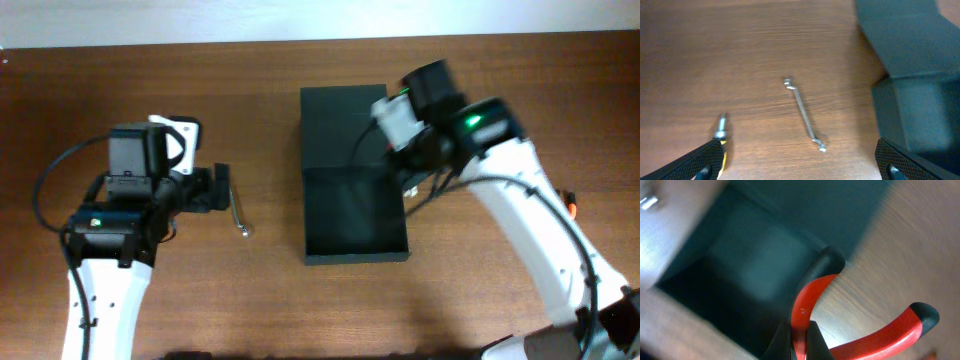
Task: Pack container
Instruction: 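Carry the red pliers with the right gripper into the green box and release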
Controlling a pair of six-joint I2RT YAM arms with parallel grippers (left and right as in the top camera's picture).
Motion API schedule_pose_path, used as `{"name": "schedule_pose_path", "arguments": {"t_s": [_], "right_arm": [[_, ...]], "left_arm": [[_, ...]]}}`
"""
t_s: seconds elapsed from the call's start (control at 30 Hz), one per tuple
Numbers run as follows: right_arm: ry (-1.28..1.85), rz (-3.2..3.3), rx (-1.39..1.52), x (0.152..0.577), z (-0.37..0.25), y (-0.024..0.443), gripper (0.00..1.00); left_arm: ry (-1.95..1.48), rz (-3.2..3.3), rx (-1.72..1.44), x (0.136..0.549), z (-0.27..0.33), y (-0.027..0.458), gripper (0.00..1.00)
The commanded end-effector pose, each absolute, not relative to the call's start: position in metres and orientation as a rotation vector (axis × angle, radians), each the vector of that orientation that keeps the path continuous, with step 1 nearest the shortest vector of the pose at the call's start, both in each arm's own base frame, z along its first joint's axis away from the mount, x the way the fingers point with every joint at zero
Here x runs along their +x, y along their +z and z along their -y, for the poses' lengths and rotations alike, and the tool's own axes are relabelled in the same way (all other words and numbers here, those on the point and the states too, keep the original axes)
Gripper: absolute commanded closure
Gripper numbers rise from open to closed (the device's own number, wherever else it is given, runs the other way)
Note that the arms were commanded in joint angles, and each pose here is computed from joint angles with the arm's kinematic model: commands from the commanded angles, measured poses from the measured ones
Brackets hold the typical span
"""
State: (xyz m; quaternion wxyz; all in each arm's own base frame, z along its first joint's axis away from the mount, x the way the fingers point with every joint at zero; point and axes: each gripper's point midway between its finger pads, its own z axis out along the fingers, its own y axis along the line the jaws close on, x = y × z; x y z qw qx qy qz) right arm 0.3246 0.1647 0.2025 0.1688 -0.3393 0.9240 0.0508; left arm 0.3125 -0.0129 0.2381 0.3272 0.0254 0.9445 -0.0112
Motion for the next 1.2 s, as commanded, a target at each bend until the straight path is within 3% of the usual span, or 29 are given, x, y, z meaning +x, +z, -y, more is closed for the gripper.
{"name": "schedule_pose_path", "arguments": {"t_s": [0.0, 0.37, 1.0, 1.03, 1.1, 1.17], "right_arm": [[0.141, -2.451, -1.292, 0.304, -0.201, 0.213, 0.96], [0.182, -2.354, -1.75, 0.278, -0.23, 0.149, 0.96], [0.234, -2.46, -1.687, 0.261, -0.224, 0.042, 0.95], [0.234, -2.461, -1.688, 0.26, -0.224, 0.042, 0.92], [0.234, -2.458, -1.687, 0.261, -0.224, 0.042, 0.7], [0.235, -2.455, -1.685, 0.262, -0.225, 0.042, 0.58]], "left_arm": [[-0.01, -2.448, -0.141, 0.315, -0.016, 0.247, 0.01], [0.038, -2.434, -0.301, 0.31, -0.053, 0.247, 0.01], [0.038, -2.434, -0.301, 0.31, -0.053, 0.247, 0.01], [0.038, -2.434, -0.301, 0.31, -0.053, 0.247, 0.01], [0.038, -2.434, -0.301, 0.31, -0.053, 0.247, 0.01], [0.038, -2.434, -0.301, 0.31, -0.053, 0.247, 0.01]]}}
